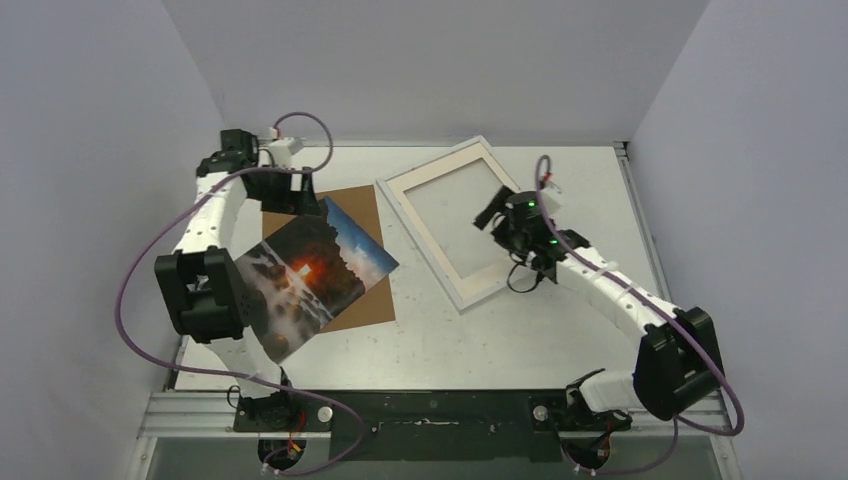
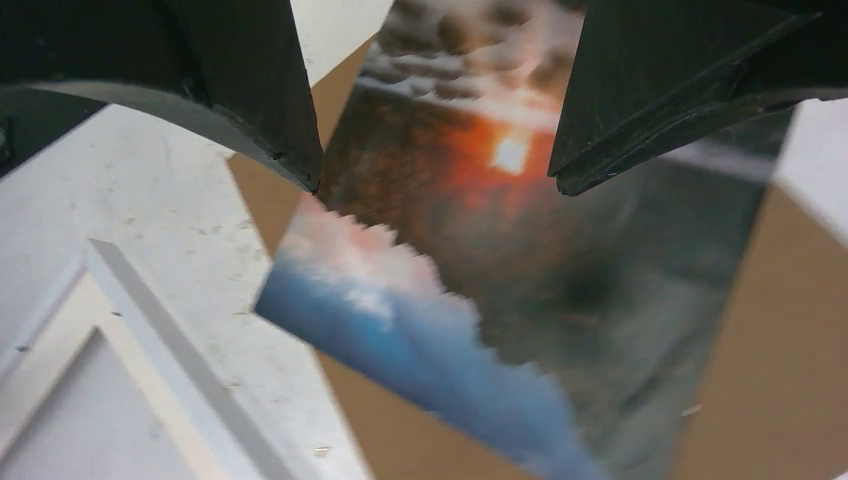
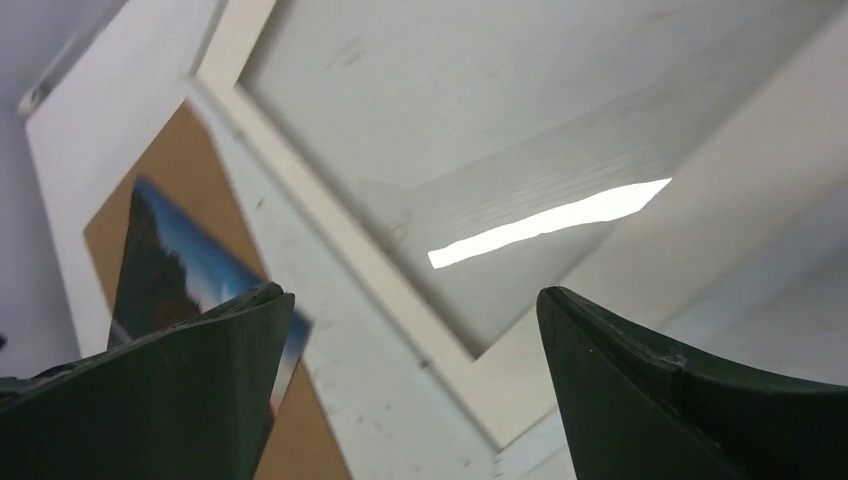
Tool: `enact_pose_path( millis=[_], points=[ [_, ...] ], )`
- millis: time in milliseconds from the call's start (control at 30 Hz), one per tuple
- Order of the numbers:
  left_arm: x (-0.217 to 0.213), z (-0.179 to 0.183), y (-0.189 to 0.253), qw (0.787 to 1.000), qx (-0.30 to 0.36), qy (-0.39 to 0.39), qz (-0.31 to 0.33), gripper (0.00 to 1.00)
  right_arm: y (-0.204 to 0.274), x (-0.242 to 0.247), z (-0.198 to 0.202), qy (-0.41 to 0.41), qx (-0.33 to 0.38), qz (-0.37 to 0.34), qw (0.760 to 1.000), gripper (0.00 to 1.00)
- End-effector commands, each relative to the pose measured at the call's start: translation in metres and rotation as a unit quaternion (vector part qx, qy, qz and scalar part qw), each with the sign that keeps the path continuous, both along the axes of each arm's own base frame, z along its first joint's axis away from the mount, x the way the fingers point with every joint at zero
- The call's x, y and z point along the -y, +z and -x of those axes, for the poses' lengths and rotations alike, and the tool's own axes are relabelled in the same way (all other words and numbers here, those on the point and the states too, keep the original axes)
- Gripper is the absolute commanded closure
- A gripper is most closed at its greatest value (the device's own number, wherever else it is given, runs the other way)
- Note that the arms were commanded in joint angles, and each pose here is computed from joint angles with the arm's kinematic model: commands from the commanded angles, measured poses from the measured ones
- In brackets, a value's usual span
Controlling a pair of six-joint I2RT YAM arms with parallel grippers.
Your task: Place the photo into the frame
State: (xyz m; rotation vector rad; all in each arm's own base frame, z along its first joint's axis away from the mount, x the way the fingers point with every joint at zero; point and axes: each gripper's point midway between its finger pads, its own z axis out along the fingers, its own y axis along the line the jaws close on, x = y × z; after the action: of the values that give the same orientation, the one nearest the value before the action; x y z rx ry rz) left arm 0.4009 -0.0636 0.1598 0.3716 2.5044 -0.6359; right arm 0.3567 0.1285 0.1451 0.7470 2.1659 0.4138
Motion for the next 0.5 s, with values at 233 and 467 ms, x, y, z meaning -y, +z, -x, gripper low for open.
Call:
enact_pose_path(
  millis=[233, 467],
  points=[
    [-0.193, 0.062, -0.050, 0.984, -0.095, 0.125, -0.088, 0.28, -0.026, -0.253, 0.017, 0.305, -0.008, 0.038, 0.952, 0.01],
    [-0.227, 0.075, -0.090, 0.972, -0.092, 0.156, -0.151, 0.30, -0.062, -0.269, 0.015, 0.311, -0.021, 0.038, 0.949, 0.00]
  ],
)
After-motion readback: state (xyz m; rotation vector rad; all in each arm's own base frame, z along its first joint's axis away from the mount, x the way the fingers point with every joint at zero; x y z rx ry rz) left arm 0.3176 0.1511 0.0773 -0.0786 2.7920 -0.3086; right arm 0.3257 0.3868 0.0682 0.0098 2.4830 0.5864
